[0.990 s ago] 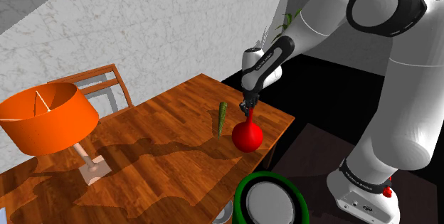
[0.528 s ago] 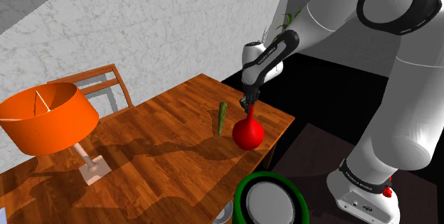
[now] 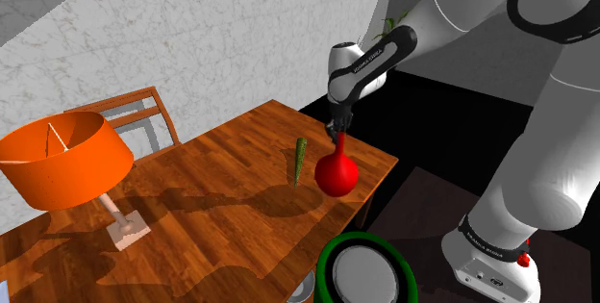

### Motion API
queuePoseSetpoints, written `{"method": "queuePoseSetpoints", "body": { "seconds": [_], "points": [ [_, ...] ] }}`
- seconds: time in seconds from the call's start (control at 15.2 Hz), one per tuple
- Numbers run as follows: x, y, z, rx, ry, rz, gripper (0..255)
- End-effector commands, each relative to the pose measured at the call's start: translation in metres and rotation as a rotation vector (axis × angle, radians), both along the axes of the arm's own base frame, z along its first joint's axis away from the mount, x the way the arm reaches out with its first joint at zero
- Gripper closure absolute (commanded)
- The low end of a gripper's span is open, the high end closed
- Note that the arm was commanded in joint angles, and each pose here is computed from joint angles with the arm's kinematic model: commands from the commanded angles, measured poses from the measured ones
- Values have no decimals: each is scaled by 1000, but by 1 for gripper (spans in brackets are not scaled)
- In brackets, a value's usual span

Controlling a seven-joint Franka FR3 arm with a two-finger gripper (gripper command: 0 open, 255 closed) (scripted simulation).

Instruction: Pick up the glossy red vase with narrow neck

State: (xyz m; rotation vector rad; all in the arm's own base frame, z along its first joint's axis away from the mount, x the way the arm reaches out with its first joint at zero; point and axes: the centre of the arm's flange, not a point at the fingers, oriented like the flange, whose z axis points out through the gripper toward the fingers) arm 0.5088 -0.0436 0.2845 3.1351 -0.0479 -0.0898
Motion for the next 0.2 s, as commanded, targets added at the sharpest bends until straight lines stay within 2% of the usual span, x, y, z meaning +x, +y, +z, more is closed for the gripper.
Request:
{"method": "queuePoseSetpoints", "body": {
  "seconds": [0.0, 0.13],
  "points": [
    [-1, 1, 11, 0, -1, 0, 255],
    [-1, 1, 12, 0, -1, 0, 255]
  ]
}}
